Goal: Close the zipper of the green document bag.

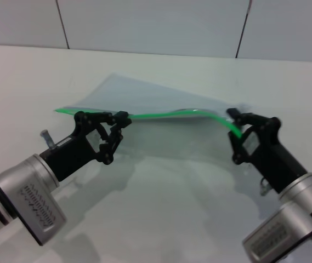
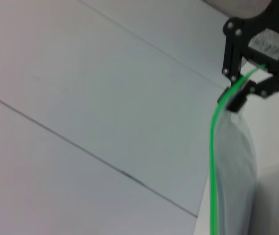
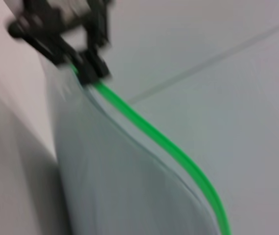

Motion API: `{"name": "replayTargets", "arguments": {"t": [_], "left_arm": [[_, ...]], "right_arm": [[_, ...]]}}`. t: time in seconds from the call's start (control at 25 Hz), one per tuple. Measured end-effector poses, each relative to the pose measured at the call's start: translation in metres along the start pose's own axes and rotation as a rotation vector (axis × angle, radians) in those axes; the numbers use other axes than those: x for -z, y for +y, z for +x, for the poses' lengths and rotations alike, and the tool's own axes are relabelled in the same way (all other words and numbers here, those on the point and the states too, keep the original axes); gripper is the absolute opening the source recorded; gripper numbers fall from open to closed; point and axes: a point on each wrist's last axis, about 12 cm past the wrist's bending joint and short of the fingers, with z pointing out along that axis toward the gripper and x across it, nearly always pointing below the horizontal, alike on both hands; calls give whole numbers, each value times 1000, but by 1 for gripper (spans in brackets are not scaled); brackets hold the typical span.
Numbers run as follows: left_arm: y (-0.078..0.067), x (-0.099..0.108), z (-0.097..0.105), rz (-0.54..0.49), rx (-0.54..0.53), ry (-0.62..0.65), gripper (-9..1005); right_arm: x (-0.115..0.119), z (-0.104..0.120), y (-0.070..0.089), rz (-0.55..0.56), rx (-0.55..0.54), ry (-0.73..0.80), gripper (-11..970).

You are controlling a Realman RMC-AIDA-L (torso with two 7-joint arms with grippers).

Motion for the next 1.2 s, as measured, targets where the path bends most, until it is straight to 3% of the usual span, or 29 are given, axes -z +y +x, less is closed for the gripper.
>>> {"name": "replayTargets", "arguments": {"t": [0.32,0.56,0.76,0.88,0.92,1.12,1.2], "left_arm": [[0,12,6,-47,21,60,189],[0,16,8,-64,31,80,205],[2,9,5,-72,36,56,219],[5,7,3,-88,90,37,227],[10,7,1,-129,166,12,230],[25,12,0,-254,322,-38,244],[33,14,1,-324,416,-57,342]], "right_arm": [[11,30,-12,98,-27,158,44],[14,38,-16,134,-40,199,44],[17,46,-31,276,-81,277,44],[18,48,-39,361,-133,316,44],[19,47,-43,407,-171,309,78],[23,43,-50,496,-300,244,248],[24,40,-52,530,-405,195,339]]}}
